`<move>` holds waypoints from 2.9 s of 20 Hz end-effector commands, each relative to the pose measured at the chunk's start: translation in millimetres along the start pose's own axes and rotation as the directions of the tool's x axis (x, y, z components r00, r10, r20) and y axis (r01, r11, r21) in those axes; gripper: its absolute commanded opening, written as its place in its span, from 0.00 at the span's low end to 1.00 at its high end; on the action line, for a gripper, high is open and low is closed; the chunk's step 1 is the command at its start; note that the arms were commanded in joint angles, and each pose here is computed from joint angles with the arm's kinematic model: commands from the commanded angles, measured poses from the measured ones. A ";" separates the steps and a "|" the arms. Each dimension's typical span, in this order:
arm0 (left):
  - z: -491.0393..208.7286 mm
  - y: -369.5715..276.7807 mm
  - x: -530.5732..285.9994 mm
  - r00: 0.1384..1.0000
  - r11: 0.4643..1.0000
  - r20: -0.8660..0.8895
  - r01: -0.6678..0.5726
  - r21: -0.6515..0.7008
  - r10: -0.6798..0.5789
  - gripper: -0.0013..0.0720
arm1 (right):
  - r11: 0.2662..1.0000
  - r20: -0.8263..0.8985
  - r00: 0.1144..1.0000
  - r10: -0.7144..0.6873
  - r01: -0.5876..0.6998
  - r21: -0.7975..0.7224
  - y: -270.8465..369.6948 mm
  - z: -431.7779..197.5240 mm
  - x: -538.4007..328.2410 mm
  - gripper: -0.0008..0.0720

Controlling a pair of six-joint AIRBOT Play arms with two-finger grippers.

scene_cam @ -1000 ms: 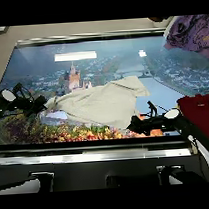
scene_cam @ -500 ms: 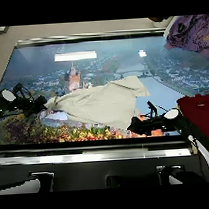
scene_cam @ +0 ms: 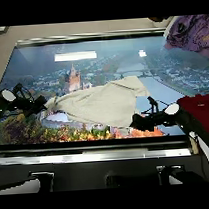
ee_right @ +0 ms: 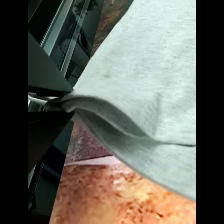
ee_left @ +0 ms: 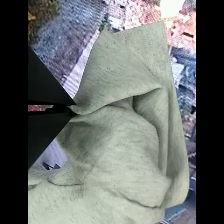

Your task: Fold the clothes and pants, and hang the long-sleeved shirts on hangers.

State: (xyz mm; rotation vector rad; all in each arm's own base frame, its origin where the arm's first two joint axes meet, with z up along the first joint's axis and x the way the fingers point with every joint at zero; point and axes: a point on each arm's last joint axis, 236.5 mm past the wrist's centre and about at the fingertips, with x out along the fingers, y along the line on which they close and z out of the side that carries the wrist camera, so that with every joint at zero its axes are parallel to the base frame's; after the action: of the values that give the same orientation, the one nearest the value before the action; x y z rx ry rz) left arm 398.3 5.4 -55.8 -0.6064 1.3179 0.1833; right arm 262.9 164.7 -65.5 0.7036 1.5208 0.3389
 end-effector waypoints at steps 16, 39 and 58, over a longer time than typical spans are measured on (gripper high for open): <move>71.9 -75.8 -294.5 0.738 0.949 0.648 -0.032 0.314 -0.190 0.04 | 0.797 0.687 0.712 0.146 0.328 -0.508 198.1 83.0 -305.3 0.05; 108.3 -66.6 -315.2 0.702 0.981 0.707 -0.068 0.184 -0.084 0.04 | 0.869 0.708 0.651 -0.274 0.483 -0.108 132.9 197.2 -310.3 0.05; 124.1 -50.3 -95.2 0.938 0.903 0.293 -0.281 0.325 0.186 0.61 | 0.861 0.164 0.901 -0.401 0.432 -0.269 39.9 223.5 -106.4 0.69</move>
State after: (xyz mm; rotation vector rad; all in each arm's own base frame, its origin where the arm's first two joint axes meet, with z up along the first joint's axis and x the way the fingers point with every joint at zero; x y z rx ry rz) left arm 528.2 19.6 32.8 -0.1178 1.0846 0.1505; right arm 512.8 89.2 -1.5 0.3060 1.3874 0.0636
